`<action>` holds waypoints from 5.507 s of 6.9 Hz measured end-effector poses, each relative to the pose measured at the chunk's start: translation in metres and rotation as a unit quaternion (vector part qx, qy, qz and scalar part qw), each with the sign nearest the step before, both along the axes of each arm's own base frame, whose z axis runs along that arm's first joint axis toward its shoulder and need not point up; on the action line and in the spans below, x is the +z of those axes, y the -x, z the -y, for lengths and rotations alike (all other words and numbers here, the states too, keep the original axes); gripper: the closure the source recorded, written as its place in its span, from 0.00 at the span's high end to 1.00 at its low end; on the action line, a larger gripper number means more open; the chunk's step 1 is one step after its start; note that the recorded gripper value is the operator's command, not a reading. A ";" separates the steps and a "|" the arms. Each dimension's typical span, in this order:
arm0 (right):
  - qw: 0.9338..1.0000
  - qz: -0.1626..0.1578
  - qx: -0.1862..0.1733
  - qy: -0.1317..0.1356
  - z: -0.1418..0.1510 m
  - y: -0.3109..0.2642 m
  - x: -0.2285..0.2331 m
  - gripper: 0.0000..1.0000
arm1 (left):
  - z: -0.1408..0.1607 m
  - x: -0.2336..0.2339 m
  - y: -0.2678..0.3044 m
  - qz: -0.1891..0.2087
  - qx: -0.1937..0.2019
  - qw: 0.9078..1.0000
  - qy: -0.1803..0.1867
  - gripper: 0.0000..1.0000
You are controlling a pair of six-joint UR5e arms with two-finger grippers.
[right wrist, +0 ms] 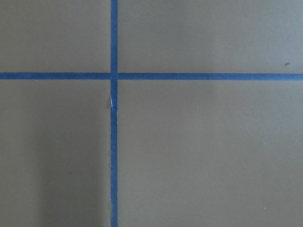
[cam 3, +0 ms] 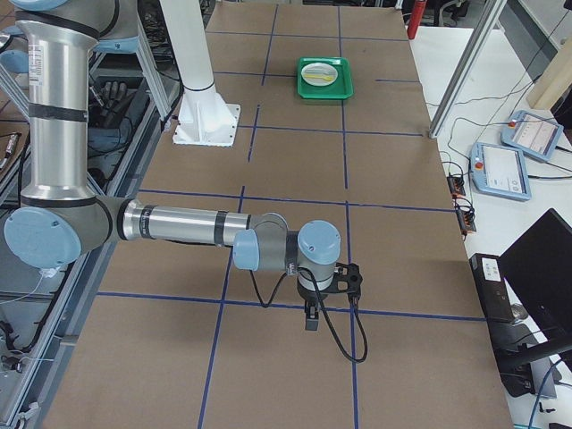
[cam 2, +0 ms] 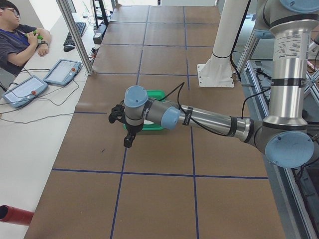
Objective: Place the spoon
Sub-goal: 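Move the left gripper over the yellow spoon on the white plate, then lower the left gripper and close it on the yellow spoon's handle, then lift the spoon and carry it off the plate onto the tray beside it, then open the left gripper to release the spoon on the tray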
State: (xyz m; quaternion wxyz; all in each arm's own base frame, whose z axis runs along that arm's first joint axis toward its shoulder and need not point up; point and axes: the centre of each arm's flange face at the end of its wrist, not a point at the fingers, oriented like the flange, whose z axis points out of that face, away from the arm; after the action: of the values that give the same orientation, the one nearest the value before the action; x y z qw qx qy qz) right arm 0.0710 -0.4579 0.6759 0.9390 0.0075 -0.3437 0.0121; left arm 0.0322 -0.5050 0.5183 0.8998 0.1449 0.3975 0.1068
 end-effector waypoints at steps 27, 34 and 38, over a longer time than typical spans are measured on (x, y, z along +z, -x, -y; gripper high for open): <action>1.000 0.001 0.000 0.000 0.000 0.000 0.000 1.00 | -0.019 -0.076 -0.333 -0.019 -0.046 0.995 0.085 0.00; 1.000 0.000 0.000 0.000 0.000 0.000 0.000 1.00 | 0.009 -0.158 -0.424 -0.014 -0.148 0.973 0.178 0.19; 1.000 0.001 0.000 0.000 0.000 0.000 0.000 1.00 | 0.003 -0.151 -0.432 -0.004 -0.146 0.973 0.177 1.00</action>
State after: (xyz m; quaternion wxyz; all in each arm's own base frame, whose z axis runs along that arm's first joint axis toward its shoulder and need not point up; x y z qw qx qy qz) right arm 0.0709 -0.4576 0.6761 0.9388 0.0071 -0.3442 0.0122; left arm 0.4637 -0.5075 0.3677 0.9155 0.0406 0.3880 -0.0981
